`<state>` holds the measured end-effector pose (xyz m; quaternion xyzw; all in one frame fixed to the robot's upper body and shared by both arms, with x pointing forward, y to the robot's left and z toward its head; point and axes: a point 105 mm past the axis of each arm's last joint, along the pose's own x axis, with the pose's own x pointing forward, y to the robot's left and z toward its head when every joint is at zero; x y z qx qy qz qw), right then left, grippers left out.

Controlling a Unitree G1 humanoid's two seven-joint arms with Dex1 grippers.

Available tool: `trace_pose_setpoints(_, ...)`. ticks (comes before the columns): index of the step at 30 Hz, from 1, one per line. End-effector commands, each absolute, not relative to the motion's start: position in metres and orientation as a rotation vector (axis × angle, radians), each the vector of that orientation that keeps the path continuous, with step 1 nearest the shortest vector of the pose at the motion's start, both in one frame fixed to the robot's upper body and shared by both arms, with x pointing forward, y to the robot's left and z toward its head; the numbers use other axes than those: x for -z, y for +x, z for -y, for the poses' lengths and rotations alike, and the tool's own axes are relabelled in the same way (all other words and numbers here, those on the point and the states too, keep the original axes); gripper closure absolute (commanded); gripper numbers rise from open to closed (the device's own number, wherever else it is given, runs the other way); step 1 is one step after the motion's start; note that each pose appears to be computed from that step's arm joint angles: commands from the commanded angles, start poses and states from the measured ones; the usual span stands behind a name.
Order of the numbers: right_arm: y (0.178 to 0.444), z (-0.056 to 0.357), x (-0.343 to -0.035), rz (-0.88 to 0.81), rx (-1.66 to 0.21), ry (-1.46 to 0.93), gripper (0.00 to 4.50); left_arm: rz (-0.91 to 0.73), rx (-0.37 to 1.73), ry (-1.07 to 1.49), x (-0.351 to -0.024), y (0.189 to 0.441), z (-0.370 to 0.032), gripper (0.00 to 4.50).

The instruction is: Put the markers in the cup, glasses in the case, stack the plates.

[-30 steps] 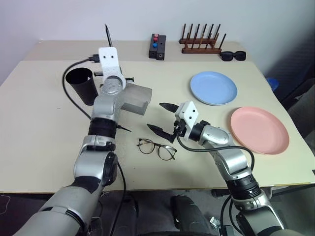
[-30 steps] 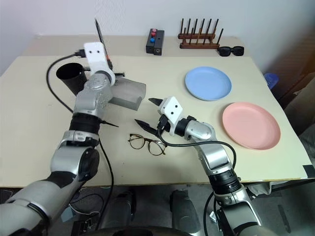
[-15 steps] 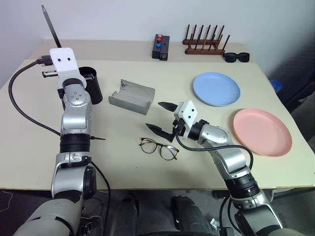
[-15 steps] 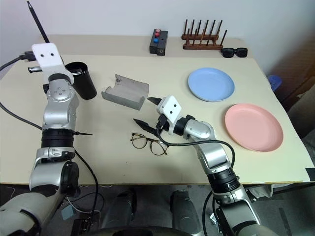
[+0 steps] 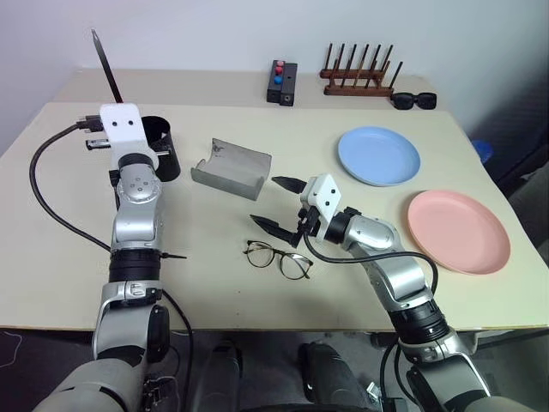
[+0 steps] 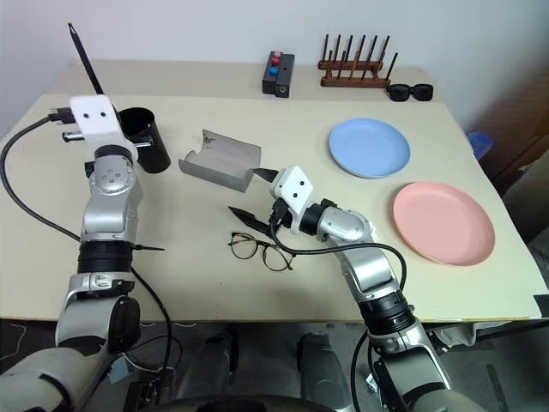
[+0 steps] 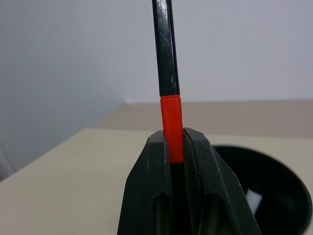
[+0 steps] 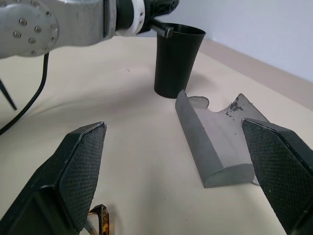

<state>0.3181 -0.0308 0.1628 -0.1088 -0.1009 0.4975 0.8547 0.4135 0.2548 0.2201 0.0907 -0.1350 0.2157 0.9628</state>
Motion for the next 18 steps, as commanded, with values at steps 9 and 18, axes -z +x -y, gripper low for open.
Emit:
trace_pose_setpoints(9,0.315,0.028,-0.174,0.264,-1.053,-0.232,0.00,0.319,-0.404,0.184,-0.228,0.411,-0.243,4.43)
trace_pose_setpoints(18,0.315,0.028,-0.173,0.262,-1.053,-0.231,0.00,0.302,-0.400,0.182,-0.222,0.410,-0.242,4.43)
